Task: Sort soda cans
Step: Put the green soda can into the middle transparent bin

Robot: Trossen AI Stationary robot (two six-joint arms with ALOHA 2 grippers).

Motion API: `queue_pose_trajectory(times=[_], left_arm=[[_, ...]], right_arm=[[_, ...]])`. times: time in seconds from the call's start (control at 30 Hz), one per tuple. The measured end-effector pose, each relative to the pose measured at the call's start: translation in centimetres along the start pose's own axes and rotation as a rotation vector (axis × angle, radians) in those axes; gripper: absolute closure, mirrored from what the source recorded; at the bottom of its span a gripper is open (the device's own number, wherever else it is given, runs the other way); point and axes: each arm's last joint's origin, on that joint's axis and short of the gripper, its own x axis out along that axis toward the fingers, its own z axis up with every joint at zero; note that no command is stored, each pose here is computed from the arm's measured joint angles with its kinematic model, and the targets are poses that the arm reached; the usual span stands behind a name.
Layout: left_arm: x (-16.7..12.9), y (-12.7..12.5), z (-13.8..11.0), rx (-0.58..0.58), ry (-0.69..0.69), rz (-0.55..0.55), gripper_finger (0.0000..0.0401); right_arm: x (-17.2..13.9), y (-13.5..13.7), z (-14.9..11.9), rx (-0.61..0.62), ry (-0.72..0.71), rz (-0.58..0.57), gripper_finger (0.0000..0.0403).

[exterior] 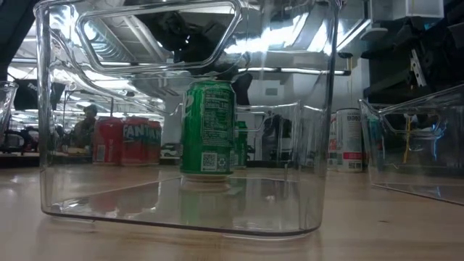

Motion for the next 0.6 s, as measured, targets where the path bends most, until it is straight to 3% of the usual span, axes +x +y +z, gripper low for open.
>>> queue_pose_trajectory(times=[0.6], left_arm=[[1.9, -0.8, -1.9, 0.016, 0.063, -0.018, 0.0001]], right_arm=[[0.0, 0.0, 0.0, 0.000, -0.009, 0.005, 0.0027]])
